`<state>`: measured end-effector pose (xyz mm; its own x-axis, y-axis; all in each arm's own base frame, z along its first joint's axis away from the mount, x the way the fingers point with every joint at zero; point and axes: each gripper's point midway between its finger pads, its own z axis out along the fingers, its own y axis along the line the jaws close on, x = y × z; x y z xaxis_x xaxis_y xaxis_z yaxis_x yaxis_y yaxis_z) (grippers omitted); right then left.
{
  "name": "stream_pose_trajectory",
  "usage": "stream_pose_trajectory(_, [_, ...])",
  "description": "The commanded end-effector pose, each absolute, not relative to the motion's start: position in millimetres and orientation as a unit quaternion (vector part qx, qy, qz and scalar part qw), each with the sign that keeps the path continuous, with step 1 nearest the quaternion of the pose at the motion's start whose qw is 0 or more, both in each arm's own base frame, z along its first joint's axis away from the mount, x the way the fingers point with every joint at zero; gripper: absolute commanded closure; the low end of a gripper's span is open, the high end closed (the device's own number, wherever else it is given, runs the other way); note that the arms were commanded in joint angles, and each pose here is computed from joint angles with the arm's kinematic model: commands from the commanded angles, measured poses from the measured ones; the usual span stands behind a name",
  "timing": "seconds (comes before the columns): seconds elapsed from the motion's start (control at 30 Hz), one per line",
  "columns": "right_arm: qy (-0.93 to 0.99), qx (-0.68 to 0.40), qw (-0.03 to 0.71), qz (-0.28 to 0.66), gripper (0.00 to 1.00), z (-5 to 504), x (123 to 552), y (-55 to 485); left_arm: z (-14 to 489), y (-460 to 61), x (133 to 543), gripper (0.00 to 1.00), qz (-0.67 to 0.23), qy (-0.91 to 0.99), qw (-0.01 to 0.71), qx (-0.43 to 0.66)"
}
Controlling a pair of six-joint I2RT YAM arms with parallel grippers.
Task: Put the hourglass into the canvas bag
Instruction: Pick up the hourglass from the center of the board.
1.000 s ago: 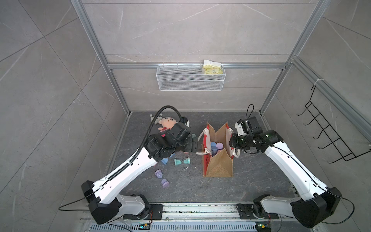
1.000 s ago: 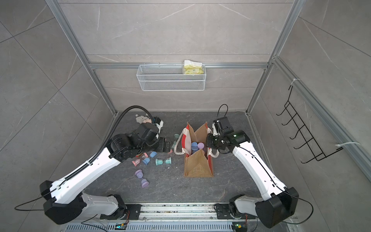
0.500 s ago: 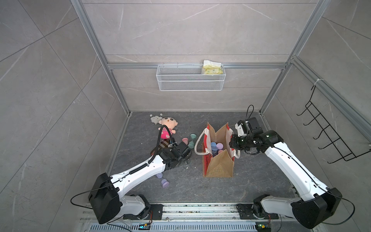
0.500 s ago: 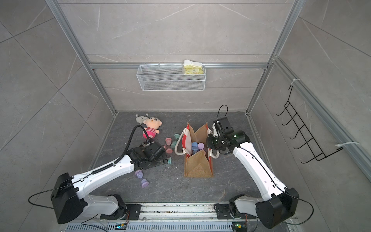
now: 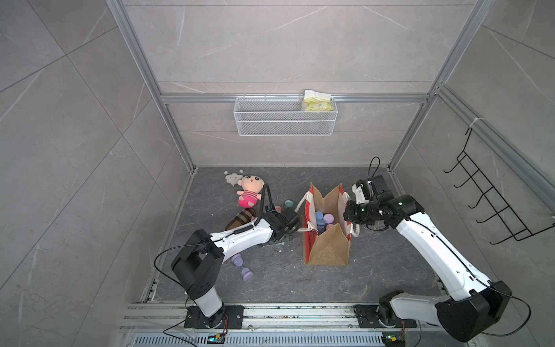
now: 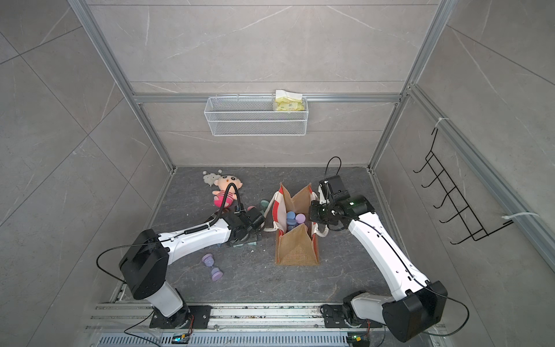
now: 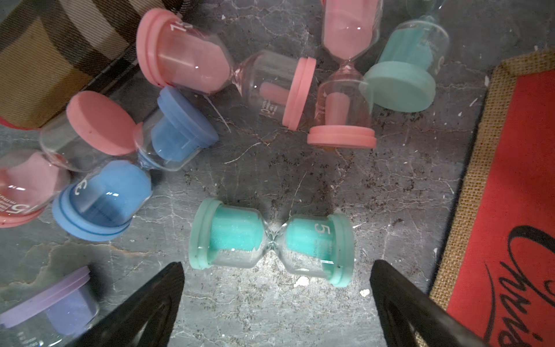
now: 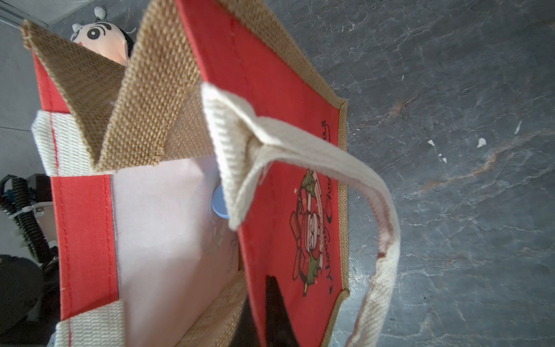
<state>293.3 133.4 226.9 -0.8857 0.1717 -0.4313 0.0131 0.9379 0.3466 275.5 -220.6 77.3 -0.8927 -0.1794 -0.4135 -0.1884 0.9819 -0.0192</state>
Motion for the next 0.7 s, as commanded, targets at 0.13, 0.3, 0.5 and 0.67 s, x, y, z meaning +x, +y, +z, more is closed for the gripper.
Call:
stream_pose_trajectory(0.13, [0.953, 0.040, 0.249, 0.168, 1.00, 234, 297, 132, 75, -240, 279, 0.00, -0.041, 0.967, 0.205, -0.146])
stream_pose_trajectory(0.3, [0.952, 0.039, 0.253, 0.168, 1.00, 236, 296, 131, 63, -258, 280, 0.00, -0.075, 0.958, 0.193, -0.197])
stream_pose_trajectory(0.5, [0.952, 0.029, 0.249, 0.176, 1.00, 236, 293, 134, 44, -263, 279, 0.01, -0.082, 0.944, 0.169, -0.270])
stream_pose_trajectory(0.67, [0.948, 0.022, 0.249, 0.197, 1.00, 239, 289, 140, 39, -256, 280, 0.01, -0.063, 0.928, 0.169, -0.326])
